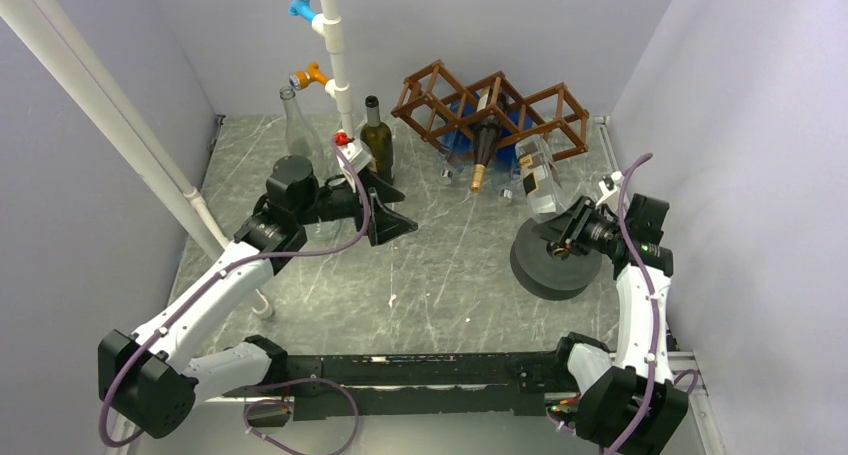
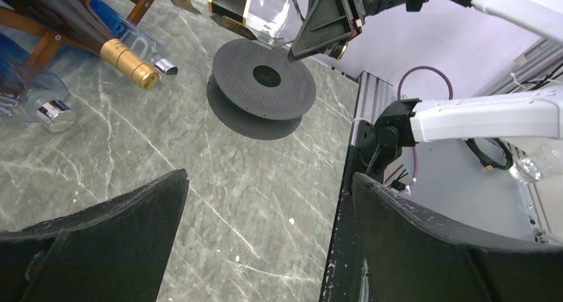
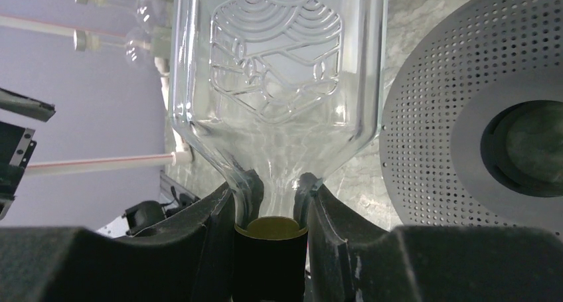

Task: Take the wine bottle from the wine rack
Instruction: Place the wine bottle at the center of the board.

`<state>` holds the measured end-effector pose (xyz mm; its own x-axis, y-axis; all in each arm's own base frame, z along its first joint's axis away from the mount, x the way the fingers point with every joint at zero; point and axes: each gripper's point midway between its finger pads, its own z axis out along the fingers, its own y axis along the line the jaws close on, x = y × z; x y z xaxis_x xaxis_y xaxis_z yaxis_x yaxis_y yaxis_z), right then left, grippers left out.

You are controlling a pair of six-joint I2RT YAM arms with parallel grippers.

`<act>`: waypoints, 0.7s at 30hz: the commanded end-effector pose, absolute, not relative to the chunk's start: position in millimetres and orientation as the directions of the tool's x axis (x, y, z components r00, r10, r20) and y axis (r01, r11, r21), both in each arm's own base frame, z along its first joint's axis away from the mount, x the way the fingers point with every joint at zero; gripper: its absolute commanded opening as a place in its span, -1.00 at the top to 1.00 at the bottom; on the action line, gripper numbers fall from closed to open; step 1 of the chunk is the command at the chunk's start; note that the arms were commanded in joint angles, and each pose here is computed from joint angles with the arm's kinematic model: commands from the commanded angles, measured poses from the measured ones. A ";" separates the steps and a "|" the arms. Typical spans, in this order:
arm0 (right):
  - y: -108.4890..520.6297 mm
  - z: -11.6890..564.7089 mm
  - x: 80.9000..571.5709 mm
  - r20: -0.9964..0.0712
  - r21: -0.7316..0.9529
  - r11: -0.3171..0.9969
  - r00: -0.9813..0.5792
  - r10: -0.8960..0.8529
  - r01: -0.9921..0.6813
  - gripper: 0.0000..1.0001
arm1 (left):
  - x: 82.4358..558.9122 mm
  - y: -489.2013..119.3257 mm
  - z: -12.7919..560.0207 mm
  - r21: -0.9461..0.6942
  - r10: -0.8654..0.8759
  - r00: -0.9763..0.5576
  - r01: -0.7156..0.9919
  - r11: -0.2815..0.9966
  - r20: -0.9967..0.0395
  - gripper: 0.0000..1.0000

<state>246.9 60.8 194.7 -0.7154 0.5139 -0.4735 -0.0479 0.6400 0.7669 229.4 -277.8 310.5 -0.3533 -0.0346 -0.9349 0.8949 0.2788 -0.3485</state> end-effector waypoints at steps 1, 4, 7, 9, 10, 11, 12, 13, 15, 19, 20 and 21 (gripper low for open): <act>75.4 264.2 251.8 -0.728 0.639 0.653 -0.594 0.343 -0.406 1.00 | 216.5 -280.8 326.7 -0.224 -0.040 -0.221 0.950 0.218 -0.974 -0.98; 80.6 273.4 249.6 -0.754 0.608 0.653 -0.586 0.298 -0.452 1.00 | 211.6 -281.7 325.9 -0.187 -0.035 -0.184 0.960 0.207 -0.982 -0.98; 88.6 281.6 247.1 -0.771 0.587 0.642 -0.584 0.255 -0.494 1.00 | 208.3 -281.2 326.6 -0.138 -0.034 -0.134 0.968 0.207 -0.990 -0.98; 96.5 284.8 246.0 -0.778 0.574 0.632 -0.587 0.223 -0.521 1.00 | 206.4 -279.9 326.8 -0.103 -0.037 -0.098 0.972 0.212 -0.995 -0.98; 101.3 286.1 245.9 -0.781 0.568 0.626 -0.589 0.206 -0.535 1.00 | 204.5 -279.3 326.7 -0.086 -0.037 -0.079 0.974 0.212 -0.996 -0.98; 110.0 286.9 244.4 -0.782 0.565 0.610 -0.597 0.179 -0.556 1.00 | 203.7 -278.4 328.1 -0.059 -0.042 -0.051 0.975 0.215 -0.998 -0.98; 116.2 287.1 243.7 -0.781 0.562 0.601 -0.604 0.159 -0.568 1.00 | 202.7 -277.5 328.6 -0.033 -0.044 -0.024 0.975 0.221 -0.999 -0.98; 122.0 287.9 243.0 -0.782 0.559 0.590 -0.608 0.141 -0.583 1.00 | 201.4 -276.2 329.1 -0.005 -0.046 0.005 0.974 0.228 -0.999 -0.98; 132.2 289.1 241.4 -0.787 0.548 0.565 -0.610 0.096 -0.617 1.00 | 197.3 -272.8 331.3 0.064 -0.048 0.078 0.967 0.245 -0.996 -0.98; 147.5 289.1 237.1 -0.794 0.519 0.520 -0.608 0.001 -0.678 1.00 | 185.9 -269.4 327.5 0.238 -0.006 0.247 0.940 0.244 -0.969 -0.98; 153.3 288.7 235.1 -0.796 0.511 0.504 -0.604 -0.029 -0.697 1.00 | 183.8 -269.0 325.9 0.273 0.007 0.280 0.930 0.245 -0.960 -0.98; 158.9 287.5 232.5 -0.794 0.507 0.489 -0.606 -0.056 -0.710 1.00 | 180.7 -269.2 323.8 0.317 0.023 0.321 0.918 0.239 -0.947 -0.98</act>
<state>228.7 138.7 241.5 -0.7937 0.0755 -0.6035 -0.4515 0.5918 0.6678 185.2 -272.3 312.3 0.0720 -0.0030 -0.9974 0.9716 0.2263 0.0695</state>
